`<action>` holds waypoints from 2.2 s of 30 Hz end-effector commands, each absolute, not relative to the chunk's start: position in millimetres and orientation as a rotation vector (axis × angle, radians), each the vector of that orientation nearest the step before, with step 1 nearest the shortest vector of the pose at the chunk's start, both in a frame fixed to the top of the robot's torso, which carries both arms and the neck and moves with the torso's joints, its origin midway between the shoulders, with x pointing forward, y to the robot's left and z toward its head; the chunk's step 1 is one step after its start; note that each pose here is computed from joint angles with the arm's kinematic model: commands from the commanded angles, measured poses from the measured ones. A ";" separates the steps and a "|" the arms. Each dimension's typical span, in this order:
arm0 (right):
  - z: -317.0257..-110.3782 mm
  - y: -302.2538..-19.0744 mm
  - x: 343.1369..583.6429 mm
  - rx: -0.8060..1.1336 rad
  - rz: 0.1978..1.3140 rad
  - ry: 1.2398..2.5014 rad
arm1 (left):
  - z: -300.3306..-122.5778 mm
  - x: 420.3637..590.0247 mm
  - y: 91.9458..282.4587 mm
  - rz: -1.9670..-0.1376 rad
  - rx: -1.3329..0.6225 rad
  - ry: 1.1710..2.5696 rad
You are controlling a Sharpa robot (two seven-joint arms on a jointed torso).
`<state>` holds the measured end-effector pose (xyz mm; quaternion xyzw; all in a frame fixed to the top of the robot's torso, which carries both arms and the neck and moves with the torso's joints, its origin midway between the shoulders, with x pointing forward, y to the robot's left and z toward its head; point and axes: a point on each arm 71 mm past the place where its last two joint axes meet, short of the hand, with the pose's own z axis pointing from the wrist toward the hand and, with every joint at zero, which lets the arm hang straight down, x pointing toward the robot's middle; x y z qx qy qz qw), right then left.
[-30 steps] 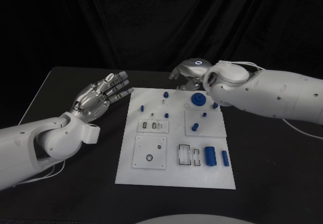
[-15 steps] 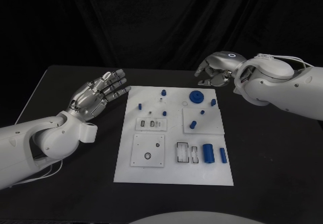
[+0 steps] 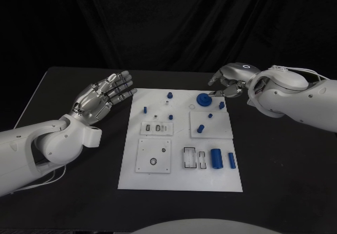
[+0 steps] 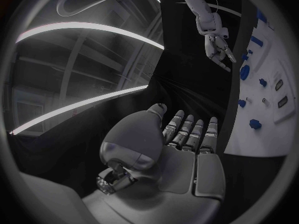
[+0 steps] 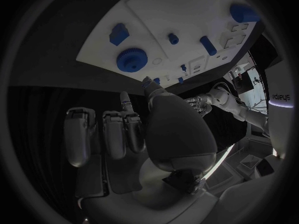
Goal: Assemble the parts on the task board
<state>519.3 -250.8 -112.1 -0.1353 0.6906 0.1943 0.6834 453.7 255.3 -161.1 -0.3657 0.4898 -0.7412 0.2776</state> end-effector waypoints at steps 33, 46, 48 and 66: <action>-142.0 -237.6 531.0 -0.282 0.378 1.660 | -151.1 455.2 257.3 -2.088 -0.904 1.146; -149.8 -233.3 535.0 -0.303 0.349 1.693 | -151.6 455.6 257.8 -2.088 -0.907 1.151; -150.8 -233.1 535.0 -0.306 0.348 1.699 | -151.7 455.5 257.8 -2.089 -0.907 1.153; -129.4 -213.0 519.9 -0.358 0.480 1.540 | -151.4 453.8 261.7 -2.084 -0.911 1.151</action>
